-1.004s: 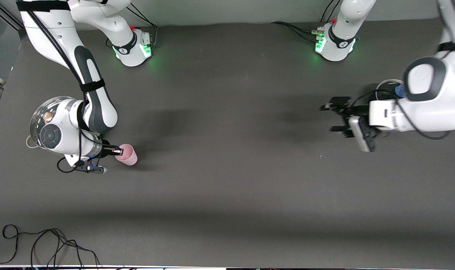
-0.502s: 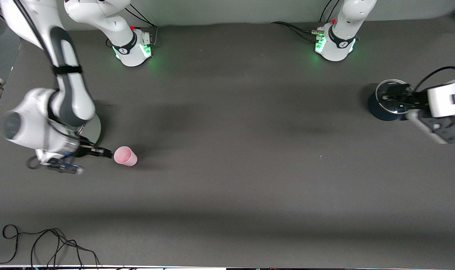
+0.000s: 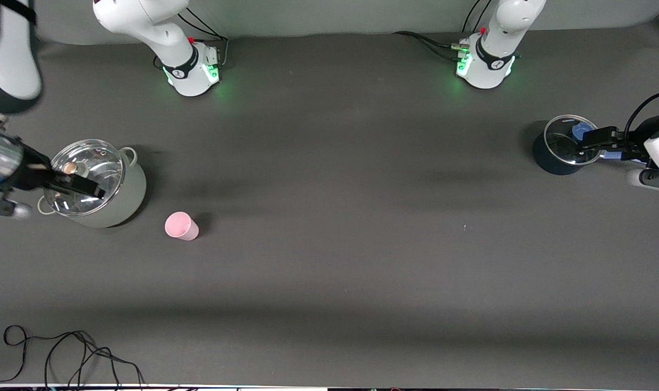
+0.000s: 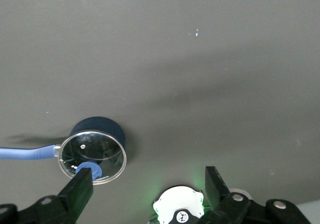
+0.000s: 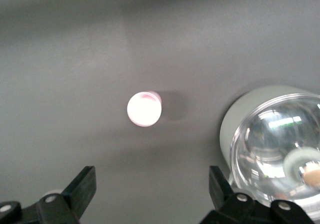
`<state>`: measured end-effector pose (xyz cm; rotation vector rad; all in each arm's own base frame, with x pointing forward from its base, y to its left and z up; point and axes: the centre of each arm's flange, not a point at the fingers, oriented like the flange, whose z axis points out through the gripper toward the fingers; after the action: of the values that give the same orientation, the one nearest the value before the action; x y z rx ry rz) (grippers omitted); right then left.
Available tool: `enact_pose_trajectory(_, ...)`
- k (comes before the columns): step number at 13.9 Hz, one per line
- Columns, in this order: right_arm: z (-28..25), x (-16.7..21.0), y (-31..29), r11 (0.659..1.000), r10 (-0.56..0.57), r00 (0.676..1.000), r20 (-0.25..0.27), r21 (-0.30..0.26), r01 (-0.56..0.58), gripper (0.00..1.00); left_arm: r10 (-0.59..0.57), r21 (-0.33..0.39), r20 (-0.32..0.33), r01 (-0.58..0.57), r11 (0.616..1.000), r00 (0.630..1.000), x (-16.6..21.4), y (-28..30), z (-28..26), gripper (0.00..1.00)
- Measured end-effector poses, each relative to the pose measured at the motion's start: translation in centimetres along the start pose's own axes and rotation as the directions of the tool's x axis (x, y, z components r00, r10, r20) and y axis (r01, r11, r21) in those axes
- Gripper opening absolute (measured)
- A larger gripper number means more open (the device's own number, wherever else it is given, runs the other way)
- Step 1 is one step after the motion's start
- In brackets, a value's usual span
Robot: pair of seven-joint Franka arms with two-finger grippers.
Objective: Transfer pink cup from left to right arm
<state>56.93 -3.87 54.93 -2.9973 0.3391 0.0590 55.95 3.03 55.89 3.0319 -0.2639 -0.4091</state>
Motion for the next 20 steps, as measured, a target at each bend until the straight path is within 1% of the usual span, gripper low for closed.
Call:
enact_pose_trajectory(2, -3.7, -0.5, -0.5, 1.0, 0.004, 1.0, -0.005, -0.005, -0.004, 1.0, -0.014, 0.029, -0.011, 0.014, 0.999, 1.0, -0.3, 0.6, -0.6, 1.0)
enact_pose_trajectory(4, -5.5, -0.7, -0.2, 0.999, 0.002, 1.0, -0.02, -0.044, -0.003, 1.0, -0.025, 0.059, -0.023, 0.026, 0.998, 0.999, -0.6, 1.4, -1.1, 1.0)
enact_pose_trajectory(6, -5.9, -0.8, 0.1, 0.998, 0.002, 1.0, -0.015, -0.066, -0.003, 1.0, -0.029, 0.087, -0.038, 0.033, 0.996, 0.999, -0.7, 2.2, -1.1, 1.0)
enact_pose_trajectory(9, -5.3, -0.5, -0.1, 0.997, 0.003, 1.0, -0.005, -0.076, -0.003, 1.0, -0.058, 0.122, -0.065, 0.066, 0.99, 0.996, -0.6, 2.2, -0.1, 1.0)
enact_pose_trajectory(14, -5.0, -0.4, -0.1, 0.997, 0.004, 1.0, 0.0, -0.081, -0.004, 1.0, -0.094, 0.127, -0.066, 0.102, 0.987, 0.993, -0.7, 2.0, 0.5, 1.0)
enact_pose_trajectory(17, -5.2, -0.4, -0.2, 0.997, 0.003, 1.0, -0.002, -0.081, -0.003, 1.0, -0.091, 0.104, -0.086, 0.1, 0.99, 0.992, -1.1, 3.2, -0.3, 1.0)
enact_pose_trajectory(20, -5.1, -0.4, -0.2, 0.997, 0.003, 1.0, 0.003, -0.08, -0.003, 1.0, -0.076, 0.104, -0.105, 0.087, 0.991, 0.992, -1.6, 4.4, -1.2, 1.0)
